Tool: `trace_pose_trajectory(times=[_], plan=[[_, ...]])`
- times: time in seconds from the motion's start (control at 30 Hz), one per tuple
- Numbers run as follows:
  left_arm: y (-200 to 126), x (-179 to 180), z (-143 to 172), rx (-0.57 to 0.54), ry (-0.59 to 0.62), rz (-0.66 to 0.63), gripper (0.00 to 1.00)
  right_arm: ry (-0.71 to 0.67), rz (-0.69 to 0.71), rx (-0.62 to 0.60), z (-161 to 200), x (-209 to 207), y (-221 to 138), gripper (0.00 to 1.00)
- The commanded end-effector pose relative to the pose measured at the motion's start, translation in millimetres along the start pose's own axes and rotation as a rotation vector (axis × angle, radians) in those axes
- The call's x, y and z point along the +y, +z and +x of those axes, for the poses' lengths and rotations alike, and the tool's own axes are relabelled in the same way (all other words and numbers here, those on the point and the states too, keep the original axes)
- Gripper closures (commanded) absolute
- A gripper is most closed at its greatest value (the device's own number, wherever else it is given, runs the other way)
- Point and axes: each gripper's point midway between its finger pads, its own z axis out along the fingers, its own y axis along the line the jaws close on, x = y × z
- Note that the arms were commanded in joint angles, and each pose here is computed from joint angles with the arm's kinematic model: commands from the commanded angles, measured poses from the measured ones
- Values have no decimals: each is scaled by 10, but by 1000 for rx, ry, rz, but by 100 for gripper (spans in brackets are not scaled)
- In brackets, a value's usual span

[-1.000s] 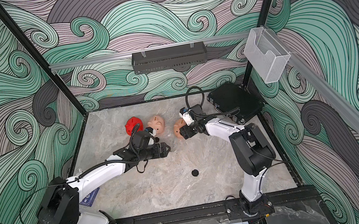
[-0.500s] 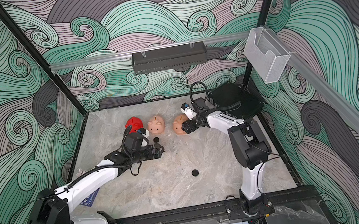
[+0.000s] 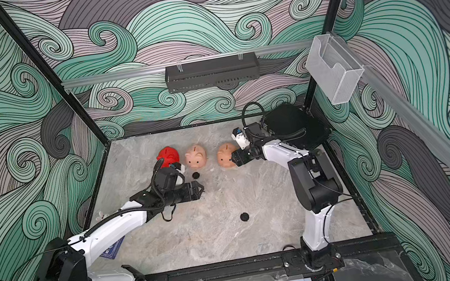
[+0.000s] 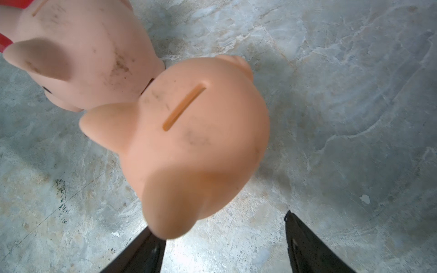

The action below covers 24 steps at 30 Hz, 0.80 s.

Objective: Open piggy banks
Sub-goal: Move the piggy bank to the center of the board.

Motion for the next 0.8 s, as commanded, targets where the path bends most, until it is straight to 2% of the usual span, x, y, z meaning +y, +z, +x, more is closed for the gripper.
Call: trace_pose_trajectory(times=[0.0,0.17,0.33,0.6,0.77], plan=[[-84,63,-29,-31,-24,-6,10,66,15,-66,-109,5,-171,19],[-115,112,27,-47,-82,39,10,178,52,-143,-11,64,-343,17],[-161,183,201,-35,-95,46,10,323,152,-120,325,140,-530,16],[-95,-40,694,29,-88,175,14,357,175,47,1142,626,-855,17],[-6,-346,914,66,-27,203,16,330,140,161,1574,886,-988,29]])
